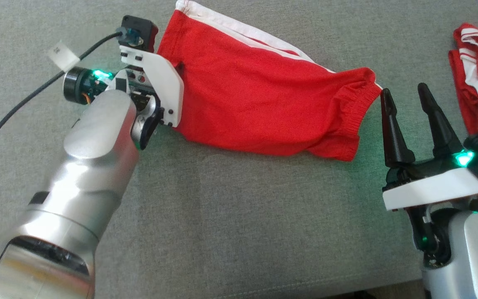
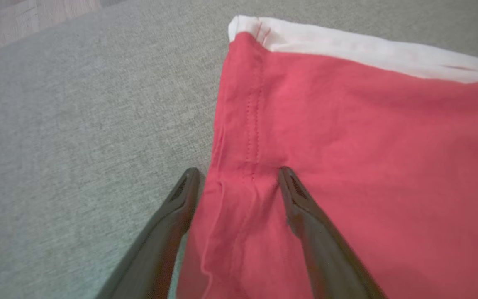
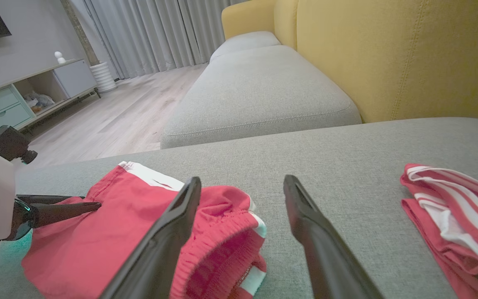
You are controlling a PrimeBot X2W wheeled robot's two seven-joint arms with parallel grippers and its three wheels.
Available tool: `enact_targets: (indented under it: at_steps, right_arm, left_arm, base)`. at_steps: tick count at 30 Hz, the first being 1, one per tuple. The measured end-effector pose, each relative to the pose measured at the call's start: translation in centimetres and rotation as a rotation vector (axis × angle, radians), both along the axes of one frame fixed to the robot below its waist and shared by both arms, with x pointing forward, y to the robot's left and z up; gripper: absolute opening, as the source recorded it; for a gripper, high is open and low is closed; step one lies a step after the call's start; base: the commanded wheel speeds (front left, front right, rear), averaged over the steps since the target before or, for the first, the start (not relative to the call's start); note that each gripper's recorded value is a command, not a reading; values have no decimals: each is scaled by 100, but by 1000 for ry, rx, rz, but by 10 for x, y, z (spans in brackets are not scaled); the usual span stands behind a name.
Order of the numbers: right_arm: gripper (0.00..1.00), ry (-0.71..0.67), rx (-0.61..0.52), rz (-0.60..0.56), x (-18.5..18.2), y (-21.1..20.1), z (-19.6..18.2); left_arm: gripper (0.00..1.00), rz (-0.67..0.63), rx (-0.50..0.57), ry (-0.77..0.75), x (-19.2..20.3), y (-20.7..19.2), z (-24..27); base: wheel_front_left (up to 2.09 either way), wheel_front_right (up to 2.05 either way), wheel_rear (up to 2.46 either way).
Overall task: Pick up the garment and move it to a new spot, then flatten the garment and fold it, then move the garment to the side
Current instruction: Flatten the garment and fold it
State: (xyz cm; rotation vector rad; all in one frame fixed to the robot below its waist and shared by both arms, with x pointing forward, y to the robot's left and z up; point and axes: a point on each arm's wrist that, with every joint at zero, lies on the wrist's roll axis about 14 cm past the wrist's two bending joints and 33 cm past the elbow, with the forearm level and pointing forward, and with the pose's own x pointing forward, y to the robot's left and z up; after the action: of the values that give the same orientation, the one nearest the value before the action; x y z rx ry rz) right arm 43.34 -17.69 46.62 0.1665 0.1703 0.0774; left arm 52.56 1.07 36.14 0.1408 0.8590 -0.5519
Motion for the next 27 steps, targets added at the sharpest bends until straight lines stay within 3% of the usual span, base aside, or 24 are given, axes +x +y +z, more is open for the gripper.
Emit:
enact_targets:
  at_steps: [1, 2, 3, 4, 9, 14, 27]
  right_arm:
    - [100, 0, 0, 0, 0, 0, 0]
    - [100, 0, 0, 0, 0, 0, 0]
    - [100, 1, 0, 1, 0, 0, 0]
    - [100, 1, 1, 1, 0, 0, 0]
    - [100, 1, 2, 0, 1, 0, -1]
    - [100, -11, 15, 10, 1, 4, 5]
    - [100, 2, 29, 44, -12, 17, 10]
  left_arm:
    - [100, -1, 2, 12, 0, 0, 0]
    - [71, -4, 6, 18, -1, 0, -1]
    - [31, -8, 8, 22, -1, -1, -1]
    - [0, -17, 5, 26, -2, -3, 0]
    - [0, -52, 0, 20, -8, -11, 2]
    - [0, -9, -28, -26, -17, -2, 3]
    - [0, 304, -132, -68, -72, 64, 1]
  base:
    - [0, 0, 0]
    - [0, 0, 0]
    - [0, 0, 0]
    - [0, 0, 0]
    - [0, 0, 0]
    - [0, 0, 0]
    - [0, 0, 0]
